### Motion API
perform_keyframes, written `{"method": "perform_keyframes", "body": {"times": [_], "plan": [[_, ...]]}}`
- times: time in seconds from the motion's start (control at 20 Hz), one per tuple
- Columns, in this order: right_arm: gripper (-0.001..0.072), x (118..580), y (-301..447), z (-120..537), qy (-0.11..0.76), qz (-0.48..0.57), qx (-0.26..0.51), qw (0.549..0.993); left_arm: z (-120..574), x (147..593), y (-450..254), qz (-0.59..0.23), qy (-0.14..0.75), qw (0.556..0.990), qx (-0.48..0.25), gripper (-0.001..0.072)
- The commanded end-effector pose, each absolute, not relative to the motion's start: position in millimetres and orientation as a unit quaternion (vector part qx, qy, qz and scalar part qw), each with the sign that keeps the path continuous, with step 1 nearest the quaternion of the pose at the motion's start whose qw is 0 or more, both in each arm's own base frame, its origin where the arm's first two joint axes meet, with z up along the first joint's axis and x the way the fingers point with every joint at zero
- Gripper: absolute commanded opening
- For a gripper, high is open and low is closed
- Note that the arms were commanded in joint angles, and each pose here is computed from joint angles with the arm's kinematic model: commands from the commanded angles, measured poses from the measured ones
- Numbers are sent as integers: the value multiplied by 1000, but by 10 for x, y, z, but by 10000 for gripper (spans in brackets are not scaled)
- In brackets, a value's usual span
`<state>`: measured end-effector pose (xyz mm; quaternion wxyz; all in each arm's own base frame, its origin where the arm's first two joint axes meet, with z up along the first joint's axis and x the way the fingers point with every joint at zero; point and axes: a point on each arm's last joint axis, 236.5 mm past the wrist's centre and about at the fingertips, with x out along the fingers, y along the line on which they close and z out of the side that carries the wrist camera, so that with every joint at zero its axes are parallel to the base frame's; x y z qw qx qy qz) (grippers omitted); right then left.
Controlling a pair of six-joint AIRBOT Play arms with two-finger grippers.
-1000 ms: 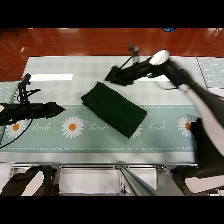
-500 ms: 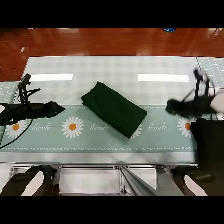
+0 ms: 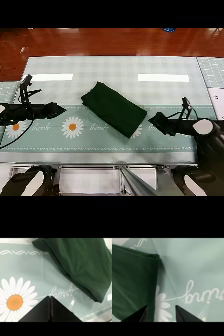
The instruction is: Fold the shirts.
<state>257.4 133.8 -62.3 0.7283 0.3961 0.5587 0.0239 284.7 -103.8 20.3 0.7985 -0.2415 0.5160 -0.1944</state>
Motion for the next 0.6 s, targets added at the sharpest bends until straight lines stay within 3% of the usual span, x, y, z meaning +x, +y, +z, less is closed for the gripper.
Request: {"method": "perform_keyframes", "body": {"times": [0.0, 0.25, 0.55], "plan": [[419, 2670, 1632, -768, 557, 45, 440, 703, 200, 2837, -1045, -196, 518, 797, -242, 22], [419, 2663, 1965, -1032, 577, 59, 466, 668, 200, 2834, -1047, -196, 518, 797, -242, 22], [407, 2953, 2195, -1071, 580, 89, 470, 659, 198, 2826, -1050, -197, 519, 796, -242, 22]]}}
